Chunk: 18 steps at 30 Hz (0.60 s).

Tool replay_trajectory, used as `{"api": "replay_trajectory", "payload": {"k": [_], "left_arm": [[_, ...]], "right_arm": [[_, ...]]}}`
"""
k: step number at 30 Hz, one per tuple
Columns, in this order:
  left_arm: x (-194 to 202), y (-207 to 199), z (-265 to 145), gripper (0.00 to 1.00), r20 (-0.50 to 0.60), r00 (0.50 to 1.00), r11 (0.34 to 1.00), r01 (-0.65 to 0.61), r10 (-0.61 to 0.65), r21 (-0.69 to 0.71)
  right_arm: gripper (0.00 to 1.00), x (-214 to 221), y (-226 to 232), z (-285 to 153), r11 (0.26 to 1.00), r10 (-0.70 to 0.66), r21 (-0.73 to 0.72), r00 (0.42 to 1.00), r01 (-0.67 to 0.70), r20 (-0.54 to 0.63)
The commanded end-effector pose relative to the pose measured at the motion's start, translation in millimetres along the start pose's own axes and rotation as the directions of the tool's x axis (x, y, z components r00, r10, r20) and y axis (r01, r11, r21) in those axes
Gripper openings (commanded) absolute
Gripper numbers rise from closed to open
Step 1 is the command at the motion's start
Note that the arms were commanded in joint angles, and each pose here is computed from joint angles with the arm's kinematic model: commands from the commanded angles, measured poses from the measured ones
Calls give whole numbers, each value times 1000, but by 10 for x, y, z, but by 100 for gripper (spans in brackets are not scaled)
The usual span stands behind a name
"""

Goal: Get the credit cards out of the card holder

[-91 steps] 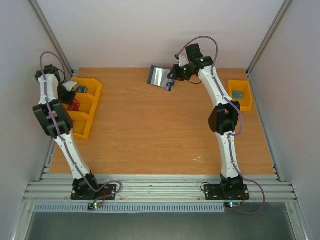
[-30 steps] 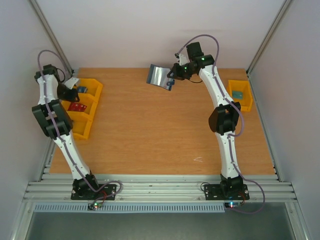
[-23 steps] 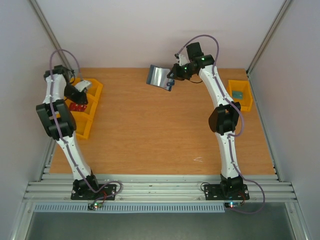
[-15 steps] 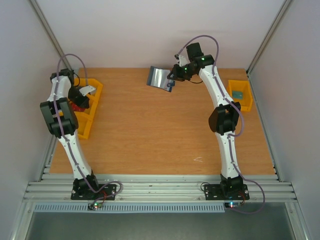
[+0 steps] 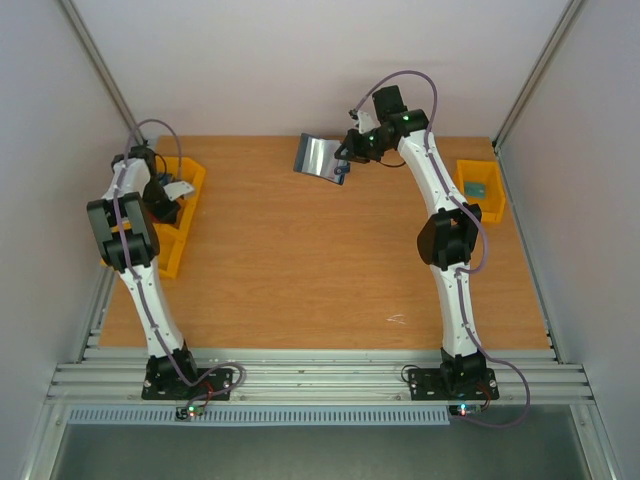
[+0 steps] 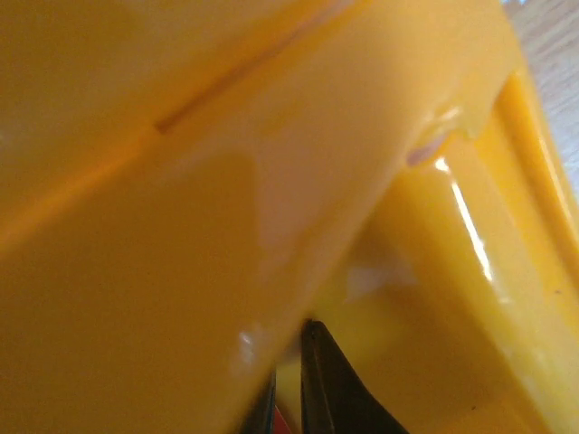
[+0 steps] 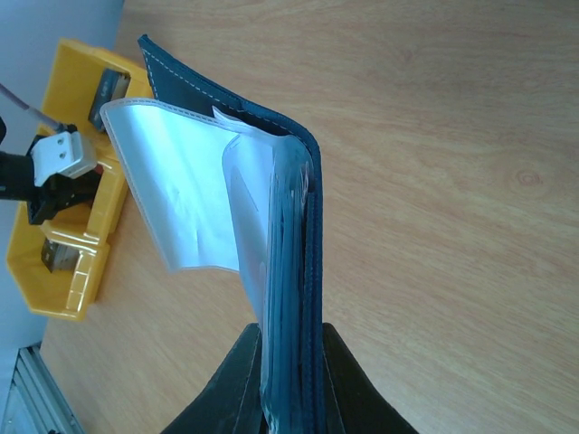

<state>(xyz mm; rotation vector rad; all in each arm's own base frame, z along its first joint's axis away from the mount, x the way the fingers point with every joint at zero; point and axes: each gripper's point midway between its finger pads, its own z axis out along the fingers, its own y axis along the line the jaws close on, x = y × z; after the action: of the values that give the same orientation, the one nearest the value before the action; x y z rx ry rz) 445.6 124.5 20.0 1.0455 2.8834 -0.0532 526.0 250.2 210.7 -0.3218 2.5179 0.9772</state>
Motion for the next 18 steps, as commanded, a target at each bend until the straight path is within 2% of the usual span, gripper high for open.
{"api": "replay_trajectory", "payload": {"k": [1, 5, 9, 12, 18], "left_arm": [[163, 110, 241, 11, -84, 996, 996, -38, 32, -76], [232, 229, 219, 11, -109, 993, 987, -54, 38, -152], [266, 433, 104, 11, -88, 995, 972, 15, -37, -234], [260, 516, 30, 11, -47, 996, 966, 58, -72, -252], [324, 706, -28, 11, -48, 996, 950, 53, -71, -309]], "right_arm": [[1, -91, 166, -159, 999, -41, -11, 998, 41, 37], [1, -93, 163, -159, 999, -41, -9, 998, 42, 38], [1, -87, 162, -159, 999, -44, -9, 998, 45, 36], [1, -80, 155, -156, 999, -48, -6, 998, 48, 33], [1, -71, 162, -185, 998, -58, 2, 998, 58, 32]]}}
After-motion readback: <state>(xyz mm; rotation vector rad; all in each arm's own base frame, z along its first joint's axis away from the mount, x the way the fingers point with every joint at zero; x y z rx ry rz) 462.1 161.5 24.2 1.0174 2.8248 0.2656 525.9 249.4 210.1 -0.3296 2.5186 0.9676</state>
